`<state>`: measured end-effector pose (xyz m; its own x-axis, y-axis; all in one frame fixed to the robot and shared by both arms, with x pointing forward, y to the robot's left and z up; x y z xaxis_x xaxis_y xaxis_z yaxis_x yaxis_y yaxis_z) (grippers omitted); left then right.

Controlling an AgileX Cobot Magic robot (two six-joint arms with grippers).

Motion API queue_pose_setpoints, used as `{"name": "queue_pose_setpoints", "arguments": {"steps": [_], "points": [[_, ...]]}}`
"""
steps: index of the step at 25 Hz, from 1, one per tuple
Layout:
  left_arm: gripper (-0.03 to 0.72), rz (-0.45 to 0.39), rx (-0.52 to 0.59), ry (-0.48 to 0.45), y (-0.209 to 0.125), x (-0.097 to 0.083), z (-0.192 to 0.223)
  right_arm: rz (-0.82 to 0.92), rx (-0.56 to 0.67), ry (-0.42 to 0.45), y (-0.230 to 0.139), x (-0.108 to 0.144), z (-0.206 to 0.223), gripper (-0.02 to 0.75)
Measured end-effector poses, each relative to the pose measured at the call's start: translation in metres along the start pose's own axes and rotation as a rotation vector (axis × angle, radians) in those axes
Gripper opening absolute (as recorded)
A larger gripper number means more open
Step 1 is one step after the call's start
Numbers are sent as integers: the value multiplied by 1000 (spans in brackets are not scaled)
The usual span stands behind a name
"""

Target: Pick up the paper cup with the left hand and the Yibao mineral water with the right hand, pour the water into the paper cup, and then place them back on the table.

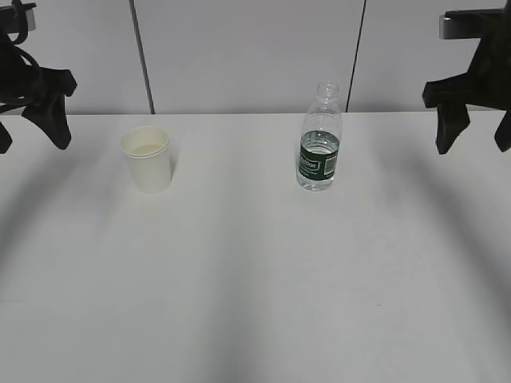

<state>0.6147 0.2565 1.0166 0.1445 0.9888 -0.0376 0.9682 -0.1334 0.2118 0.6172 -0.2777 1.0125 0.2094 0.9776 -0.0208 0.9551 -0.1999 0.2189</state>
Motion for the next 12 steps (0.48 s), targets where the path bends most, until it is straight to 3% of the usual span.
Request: {"name": "queue_pose_setpoints", "arguments": {"steps": [3, 5, 12], "points": [[498, 1, -1, -5, 0, -1, 0, -9, 5, 15, -1, 2, 0, 572], [498, 1, 0, -5, 0, -1, 0, -26, 15, 73, -4, 10, -4, 572], [496, 1, -8, -6, 0, -1, -3, -40, -16, 112, -7, 12, -21, 572]]}}
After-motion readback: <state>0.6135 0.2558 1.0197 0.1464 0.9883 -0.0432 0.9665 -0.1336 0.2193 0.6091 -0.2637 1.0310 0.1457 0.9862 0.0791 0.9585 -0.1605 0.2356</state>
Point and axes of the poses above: a point on each arm's last joint axis where the gripper is mounted, z pointing out along that axis toward the gripper, x along the wrist's bending axis when the last joint is at zero, y = z × x, the point moved 5 cm from there along z, pointing out along that axis toward the gripper, and after that the axes turned 7 degrees about z, right-handed, at the moved point
